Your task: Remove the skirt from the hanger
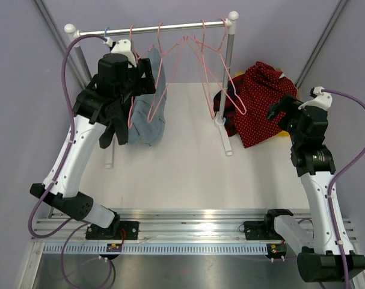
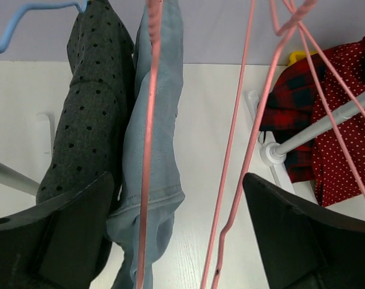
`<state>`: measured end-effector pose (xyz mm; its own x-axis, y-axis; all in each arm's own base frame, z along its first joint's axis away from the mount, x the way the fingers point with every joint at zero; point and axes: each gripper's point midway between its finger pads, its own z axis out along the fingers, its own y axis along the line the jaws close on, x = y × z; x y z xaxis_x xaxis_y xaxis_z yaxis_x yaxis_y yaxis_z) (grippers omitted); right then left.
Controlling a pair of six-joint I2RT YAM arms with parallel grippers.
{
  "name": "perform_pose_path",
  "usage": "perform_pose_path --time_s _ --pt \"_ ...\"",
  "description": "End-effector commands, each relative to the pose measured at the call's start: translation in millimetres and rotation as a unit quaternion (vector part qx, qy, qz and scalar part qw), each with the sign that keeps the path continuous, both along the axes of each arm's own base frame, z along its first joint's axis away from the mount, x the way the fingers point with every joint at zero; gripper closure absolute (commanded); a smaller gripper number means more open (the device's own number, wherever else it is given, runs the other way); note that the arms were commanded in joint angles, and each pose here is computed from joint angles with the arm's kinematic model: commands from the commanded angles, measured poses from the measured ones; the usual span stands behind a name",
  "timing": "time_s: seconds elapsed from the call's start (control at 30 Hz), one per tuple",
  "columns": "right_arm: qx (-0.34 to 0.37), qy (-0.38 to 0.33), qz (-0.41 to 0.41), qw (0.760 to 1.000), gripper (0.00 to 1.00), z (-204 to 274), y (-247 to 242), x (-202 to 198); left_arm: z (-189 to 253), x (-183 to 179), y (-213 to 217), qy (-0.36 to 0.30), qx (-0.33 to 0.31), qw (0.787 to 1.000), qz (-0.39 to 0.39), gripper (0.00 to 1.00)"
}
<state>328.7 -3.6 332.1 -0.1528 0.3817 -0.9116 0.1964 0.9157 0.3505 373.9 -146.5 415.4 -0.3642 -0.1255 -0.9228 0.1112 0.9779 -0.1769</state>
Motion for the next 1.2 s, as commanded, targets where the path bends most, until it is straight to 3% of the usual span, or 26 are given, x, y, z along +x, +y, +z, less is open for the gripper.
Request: perform_pose_path --time_s 0.0,0.07,0.1,0.17,0.2,0.3,0.5,0.6,0.73,0.87,0.9,0.93,1.03,1.07,1.13,1.17 --pt "0.023 0.012 0.026 0.999 0.01 -8 13 -12 13 18 1 -0.026 -0.019 0.999 -0.003 0.12" --pt "0.023 0.013 0.026 0.999 0.01 -9 12 -16 9 25 4 -0.022 -0.022 1.0 0.004 0.22" --pt "0.022 0.01 0.026 0.999 0.01 -7 12 -20 10 27 3 -0.025 -0.026 0.999 0.004 0.35" --pt "0.024 0.009 0.031 0.999 0.01 -7 14 -24 7 34 6 -0.021 -0.03 0.999 0.009 0.52" --pt "0.025 0.007 0.033 0.999 0.02 -6 15 -26 5 37 6 -0.02 -0.031 0.999 0.011 0.73" --pt "0.033 0.0 0.046 0.998 0.03 0 20 -30 8 40 7 -0.019 -0.033 0.999 0.018 0.99" --pt "0.045 -0.049 0.126 0.99 0.04 30 48 -41 39 22 12 -0.041 -0.039 0.998 0.012 1.0" --pt "0.065 -0.116 0.169 0.977 0.04 62 65 -48 67 6 13 -0.061 -0.049 0.997 -0.001 1.0" --pt "0.073 -0.153 0.232 0.958 0.04 99 92 -57 106 -17 13 -0.093 -0.056 0.994 -0.011 1.0" --pt "-0.001 -0.152 0.273 0.95 0.05 127 131 -60 112 -33 7 -0.097 -0.056 0.994 -0.02 1.0" --pt "-0.019 -0.124 0.273 0.954 0.05 118 141 -54 113 -36 7 -0.099 -0.057 0.993 -0.02 1.0" --pt "-0.029 -0.14 0.258 0.955 0.05 140 152 -64 115 -42 4 -0.102 -0.061 0.993 -0.025 1.0" --pt "-0.069 -0.125 0.24 0.96 0.07 142 174 -66 111 -45 2 -0.097 -0.064 0.993 -0.023 1.0" --pt "-0.072 -0.133 0.281 0.948 0.07 147 201 -86 111 -46 2 -0.096 -0.067 0.993 -0.023 1.0" --pt "-0.087 -0.127 0.273 0.95 0.07 142 226 -92 111 -48 -1 -0.095 -0.069 0.993 -0.027 1.0" --pt "-0.096 -0.131 0.32 0.933 0.07 139 258 -119 110 -48 -2 -0.094 -0.069 0.993 -0.026 1.0"
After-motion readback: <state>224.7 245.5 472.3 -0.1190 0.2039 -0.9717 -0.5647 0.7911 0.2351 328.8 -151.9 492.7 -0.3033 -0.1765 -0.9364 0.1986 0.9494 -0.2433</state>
